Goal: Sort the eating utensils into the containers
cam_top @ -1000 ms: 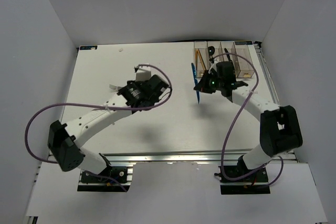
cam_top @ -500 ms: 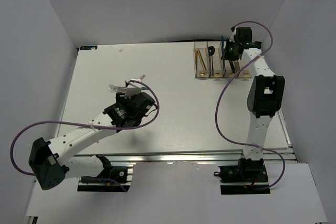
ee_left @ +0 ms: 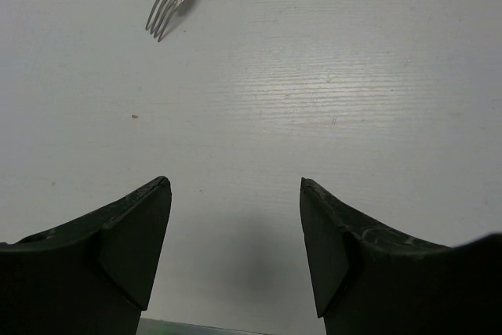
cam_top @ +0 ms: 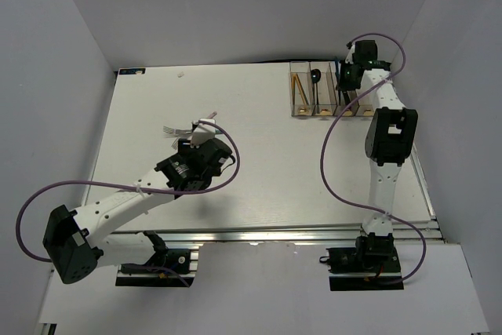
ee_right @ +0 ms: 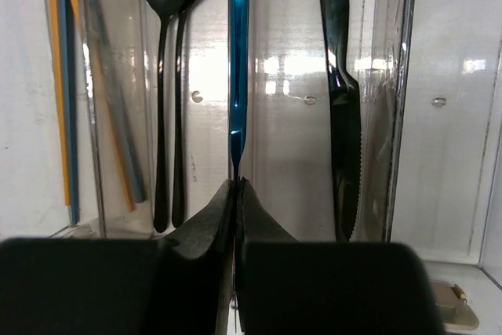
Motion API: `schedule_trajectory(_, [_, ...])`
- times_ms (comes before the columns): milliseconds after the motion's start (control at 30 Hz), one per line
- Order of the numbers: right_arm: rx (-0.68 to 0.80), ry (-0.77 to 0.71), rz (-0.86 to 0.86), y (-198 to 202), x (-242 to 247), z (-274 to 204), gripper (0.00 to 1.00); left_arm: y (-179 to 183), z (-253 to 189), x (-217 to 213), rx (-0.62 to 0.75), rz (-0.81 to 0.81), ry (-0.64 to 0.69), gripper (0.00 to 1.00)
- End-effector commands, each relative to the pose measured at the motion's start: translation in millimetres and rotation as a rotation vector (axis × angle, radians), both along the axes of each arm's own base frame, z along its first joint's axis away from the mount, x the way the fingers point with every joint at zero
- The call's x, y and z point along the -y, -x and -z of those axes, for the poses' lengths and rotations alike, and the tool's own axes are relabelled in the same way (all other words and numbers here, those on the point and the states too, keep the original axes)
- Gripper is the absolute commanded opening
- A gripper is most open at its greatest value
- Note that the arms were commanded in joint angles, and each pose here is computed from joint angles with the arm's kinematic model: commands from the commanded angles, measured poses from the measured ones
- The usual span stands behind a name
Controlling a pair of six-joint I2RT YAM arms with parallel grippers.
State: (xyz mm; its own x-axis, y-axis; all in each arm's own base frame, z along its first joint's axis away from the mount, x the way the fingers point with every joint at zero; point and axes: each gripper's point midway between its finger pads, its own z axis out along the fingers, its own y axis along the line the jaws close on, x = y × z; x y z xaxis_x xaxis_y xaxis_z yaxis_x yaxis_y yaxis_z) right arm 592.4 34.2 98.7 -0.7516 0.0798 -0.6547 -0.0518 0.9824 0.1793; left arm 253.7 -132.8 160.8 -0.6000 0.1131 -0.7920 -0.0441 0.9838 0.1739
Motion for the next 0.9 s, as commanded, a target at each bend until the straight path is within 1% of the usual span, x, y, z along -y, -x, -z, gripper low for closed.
schedule_trajectory(0, [0.086,0.04,0.028,-21.5,20.2,-16.0,0.0,-0.5,2.5,4.6,-0.006,0.02,0.01,0.76])
schedule_trajectory(200, [0.091,0.046,0.034,-25.2,32.1,-13.2,0.02,-0.1,7.5,6.8,-0.023,0.028,0.001,0.76])
schedule_trajectory(267, [0.094,0.045,0.033,-26.6,35.1,-13.2,0.07,0.2,9.0,6.9,-0.027,0.028,-0.001,0.76])
schedule_trajectory(333, [0.092,0.044,0.027,-26.2,35.2,-12.6,0.21,0.0,9.6,7.9,-0.029,0.03,0.004,0.76])
schedule_trajectory(467, [0.105,0.05,0.028,-29.4,36.2,-13.8,0.29,0.5,12.9,9.7,-0.041,0.035,0.001,0.76])
schedule_trajectory(500, [0.107,0.05,0.033,-30.0,36.7,-15.0,0.33,0.5,14.0,9.4,-0.045,0.033,-0.001,0.76])
schedule_trajectory(533, [0.109,0.05,0.039,-30.6,37.3,-16.2,0.4,0.7,14.4,9.8,-0.046,0.036,-0.003,0.76])
schedule_trajectory(567, [0.109,0.048,0.041,-30.0,37.2,-17.6,0.43,0.5,15.0,9.8,-0.048,0.034,-0.006,0.76])
schedule_trajectory(633, [0.108,0.035,0.046,-27.5,35.5,-22.8,0.44,0.6,14.6,8.8,-0.046,0.028,-0.006,0.76])
schedule_trajectory(667, [0.124,0.019,0.04,-25.5,32.4,-35.8,0.44,0.0,13.3,7.7,-0.039,0.021,-0.003,0.76])
schedule_trajectory(733, [0.126,-0.008,0.047,-18.4,28.7,-46.8,0.48,-0.6,12.4,7.2,-0.031,0.008,0.005,0.76])
schedule_trajectory(767, [0.168,-0.03,0.034,-13.4,23.7,-73.8,0.49,-1.7,10.1,6.1,-0.021,-0.004,0.006,0.77])
schedule_trajectory(800, [0.152,-0.047,0.028,-4.2,20.3,-71.5,0.49,-3.4,9.8,6.2,-0.016,-0.022,0.013,0.78])
schedule_trajectory(833, [0.162,-0.072,0.032,2.1,14.4,-82.3,0.51,-4.1,8.5,3.7,-0.013,-0.043,0.007,0.79])
schedule_trajectory(867, [0.225,-0.09,0.027,11.4,10.2,-117.9,0.52,-6.5,5.8,0.7,-0.002,-0.076,0.01,0.81])
